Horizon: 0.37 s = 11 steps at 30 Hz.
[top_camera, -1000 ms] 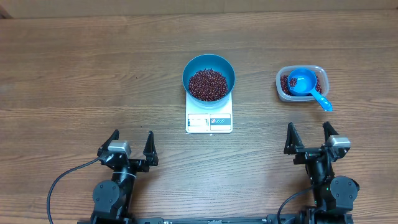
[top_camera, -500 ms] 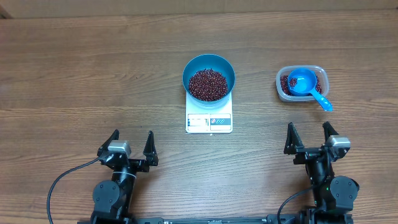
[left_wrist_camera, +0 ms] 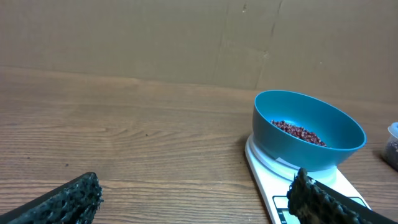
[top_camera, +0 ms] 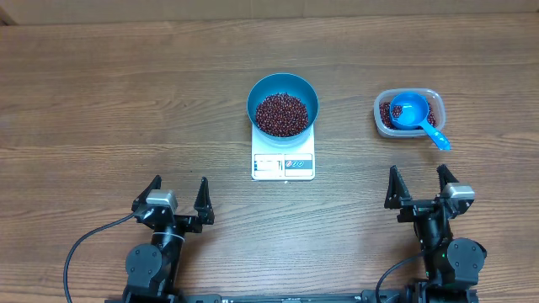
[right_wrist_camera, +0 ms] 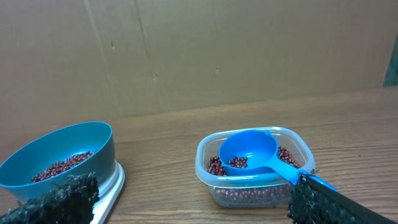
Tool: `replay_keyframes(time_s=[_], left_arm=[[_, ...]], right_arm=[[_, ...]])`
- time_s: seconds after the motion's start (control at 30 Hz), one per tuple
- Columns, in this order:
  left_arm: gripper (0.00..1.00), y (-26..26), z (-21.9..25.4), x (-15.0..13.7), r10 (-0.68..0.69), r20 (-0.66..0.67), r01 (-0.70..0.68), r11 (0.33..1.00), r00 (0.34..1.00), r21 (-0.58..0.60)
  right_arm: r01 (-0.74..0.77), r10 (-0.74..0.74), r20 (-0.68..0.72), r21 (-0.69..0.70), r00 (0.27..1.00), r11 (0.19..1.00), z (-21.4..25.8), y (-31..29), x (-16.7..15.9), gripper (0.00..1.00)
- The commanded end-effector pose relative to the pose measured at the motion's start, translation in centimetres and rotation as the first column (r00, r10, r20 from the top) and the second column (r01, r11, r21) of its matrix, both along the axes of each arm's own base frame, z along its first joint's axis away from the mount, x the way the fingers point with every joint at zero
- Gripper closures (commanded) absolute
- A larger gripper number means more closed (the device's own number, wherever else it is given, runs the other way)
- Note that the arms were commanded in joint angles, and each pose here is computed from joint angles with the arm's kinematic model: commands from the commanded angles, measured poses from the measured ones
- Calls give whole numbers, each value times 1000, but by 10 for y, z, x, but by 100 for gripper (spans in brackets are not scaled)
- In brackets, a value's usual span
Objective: Scoop item into bowl and weigh 150g on scale
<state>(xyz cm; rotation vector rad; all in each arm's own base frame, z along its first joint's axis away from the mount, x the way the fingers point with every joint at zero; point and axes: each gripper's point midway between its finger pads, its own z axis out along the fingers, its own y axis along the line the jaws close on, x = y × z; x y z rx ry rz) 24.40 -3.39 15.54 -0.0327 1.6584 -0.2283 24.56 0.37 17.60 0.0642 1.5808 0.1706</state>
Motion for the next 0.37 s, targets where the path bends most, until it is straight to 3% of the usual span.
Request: replay_keyframes(time_s=[0.0, 0.33], left_arm=[[0, -1, 0, 0, -11, 8, 11, 1000, 1000, 24], [0, -1, 0, 0, -11, 8, 11, 1000, 1000, 24]], right_arm=[[-5, 5, 2, 4, 1000, 1000, -2, 2, 0, 0], [-5, 5, 2, 4, 1000, 1000, -2, 2, 0, 0]])
